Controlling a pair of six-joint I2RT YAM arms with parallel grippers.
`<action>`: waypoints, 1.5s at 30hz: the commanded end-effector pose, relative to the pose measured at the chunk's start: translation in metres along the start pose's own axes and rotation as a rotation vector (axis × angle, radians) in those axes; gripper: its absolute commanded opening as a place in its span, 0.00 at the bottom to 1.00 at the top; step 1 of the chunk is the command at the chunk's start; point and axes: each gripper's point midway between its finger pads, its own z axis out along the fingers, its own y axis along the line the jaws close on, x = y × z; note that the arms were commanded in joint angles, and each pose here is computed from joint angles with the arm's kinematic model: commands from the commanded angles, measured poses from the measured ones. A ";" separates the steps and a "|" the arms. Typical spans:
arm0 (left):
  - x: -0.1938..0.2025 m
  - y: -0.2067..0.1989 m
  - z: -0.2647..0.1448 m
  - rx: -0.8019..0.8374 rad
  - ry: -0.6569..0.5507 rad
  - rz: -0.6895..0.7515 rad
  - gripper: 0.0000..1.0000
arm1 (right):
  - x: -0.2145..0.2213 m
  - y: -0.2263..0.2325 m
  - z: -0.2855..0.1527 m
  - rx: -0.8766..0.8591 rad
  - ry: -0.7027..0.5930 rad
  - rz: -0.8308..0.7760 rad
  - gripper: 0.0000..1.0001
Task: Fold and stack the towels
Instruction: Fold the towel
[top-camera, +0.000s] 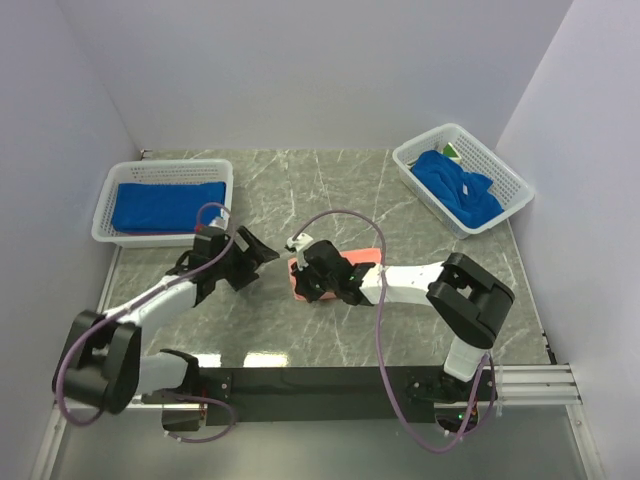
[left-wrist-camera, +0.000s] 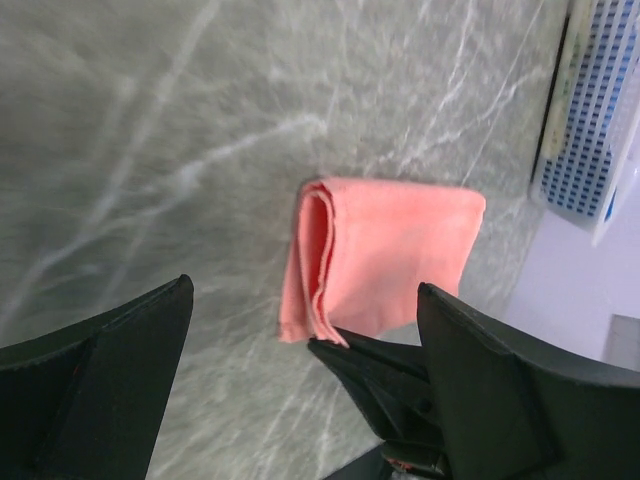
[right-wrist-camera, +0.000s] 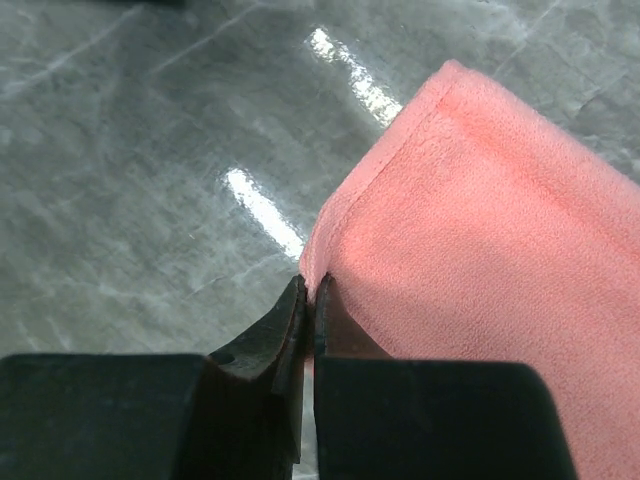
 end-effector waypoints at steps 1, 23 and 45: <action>0.016 -0.028 0.018 0.124 0.059 -0.034 0.99 | -0.030 0.015 -0.008 -0.086 -0.118 0.037 0.00; -0.018 0.022 0.000 -0.157 -0.133 0.021 0.99 | 0.005 -0.007 0.002 0.216 0.224 -0.230 0.50; -0.074 -0.001 -0.082 -0.163 -0.351 0.154 0.99 | 0.014 -0.007 0.011 0.275 0.408 -0.329 0.59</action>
